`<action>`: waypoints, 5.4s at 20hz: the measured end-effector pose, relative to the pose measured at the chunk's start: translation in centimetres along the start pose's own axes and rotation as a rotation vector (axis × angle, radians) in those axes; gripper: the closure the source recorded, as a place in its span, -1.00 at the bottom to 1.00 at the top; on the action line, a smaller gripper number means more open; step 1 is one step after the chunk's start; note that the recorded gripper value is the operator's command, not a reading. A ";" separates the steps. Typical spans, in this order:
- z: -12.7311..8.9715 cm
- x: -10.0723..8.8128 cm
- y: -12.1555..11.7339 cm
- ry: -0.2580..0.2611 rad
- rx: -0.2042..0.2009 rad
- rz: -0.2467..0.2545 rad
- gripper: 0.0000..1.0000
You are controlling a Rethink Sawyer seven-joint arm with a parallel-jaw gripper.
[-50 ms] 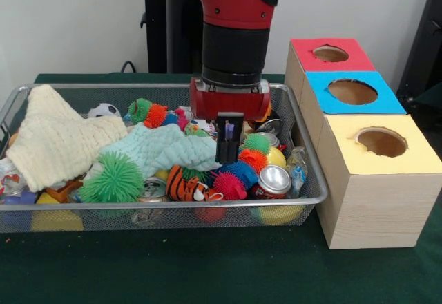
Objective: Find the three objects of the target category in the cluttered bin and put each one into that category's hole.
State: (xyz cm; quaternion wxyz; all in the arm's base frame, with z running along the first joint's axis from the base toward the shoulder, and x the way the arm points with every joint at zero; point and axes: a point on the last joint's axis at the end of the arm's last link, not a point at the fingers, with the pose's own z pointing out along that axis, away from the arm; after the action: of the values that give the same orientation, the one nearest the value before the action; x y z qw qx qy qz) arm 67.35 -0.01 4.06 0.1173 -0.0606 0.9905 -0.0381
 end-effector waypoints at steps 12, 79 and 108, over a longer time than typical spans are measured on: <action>1.7 -3.9 -0.6 -0.040 0.016 0.024 -1.00; 1.0 -2.8 4.7 0.103 0.073 0.226 -1.00; -3.7 2.4 8.1 0.114 0.047 0.254 -1.00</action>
State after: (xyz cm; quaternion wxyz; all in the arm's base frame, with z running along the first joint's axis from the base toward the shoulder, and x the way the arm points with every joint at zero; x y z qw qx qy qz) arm 63.27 7.94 6.41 0.0663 0.0704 0.9941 -0.0497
